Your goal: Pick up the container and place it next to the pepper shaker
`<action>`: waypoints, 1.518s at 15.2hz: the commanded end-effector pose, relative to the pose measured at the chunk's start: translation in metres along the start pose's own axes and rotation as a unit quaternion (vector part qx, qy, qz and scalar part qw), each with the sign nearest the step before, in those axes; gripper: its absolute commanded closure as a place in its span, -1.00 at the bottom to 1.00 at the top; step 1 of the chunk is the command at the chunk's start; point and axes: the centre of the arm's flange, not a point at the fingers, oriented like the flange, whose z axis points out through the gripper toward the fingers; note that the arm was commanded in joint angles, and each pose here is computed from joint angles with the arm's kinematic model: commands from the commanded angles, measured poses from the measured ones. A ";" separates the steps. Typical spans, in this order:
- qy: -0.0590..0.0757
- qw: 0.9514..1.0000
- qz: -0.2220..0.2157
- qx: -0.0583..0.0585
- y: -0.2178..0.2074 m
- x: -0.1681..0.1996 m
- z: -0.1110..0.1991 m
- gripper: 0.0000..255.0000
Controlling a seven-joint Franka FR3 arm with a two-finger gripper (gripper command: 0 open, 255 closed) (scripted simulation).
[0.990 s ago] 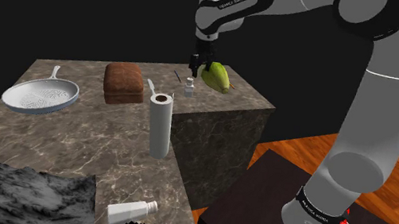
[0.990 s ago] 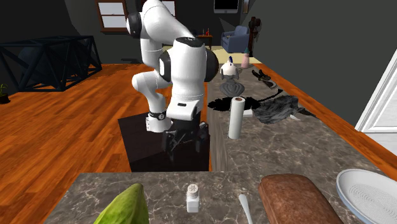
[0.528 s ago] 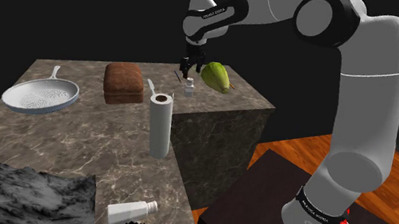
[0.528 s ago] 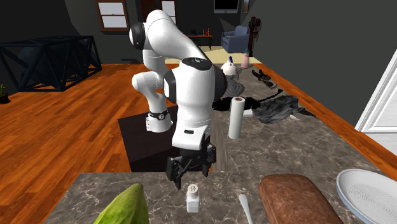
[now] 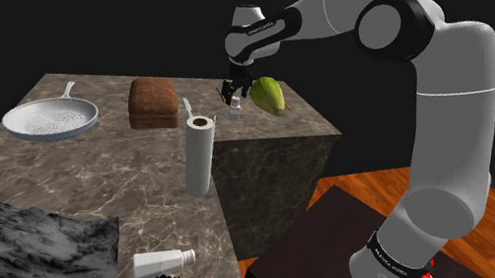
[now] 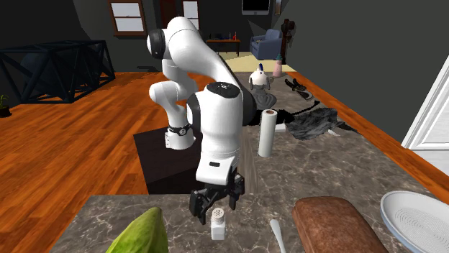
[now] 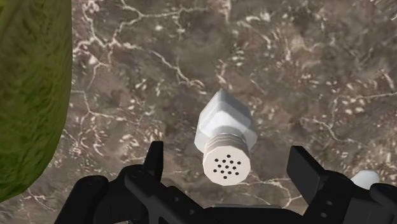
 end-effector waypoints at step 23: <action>0.000 1.000 0.000 0.000 0.004 0.002 -0.036 1.00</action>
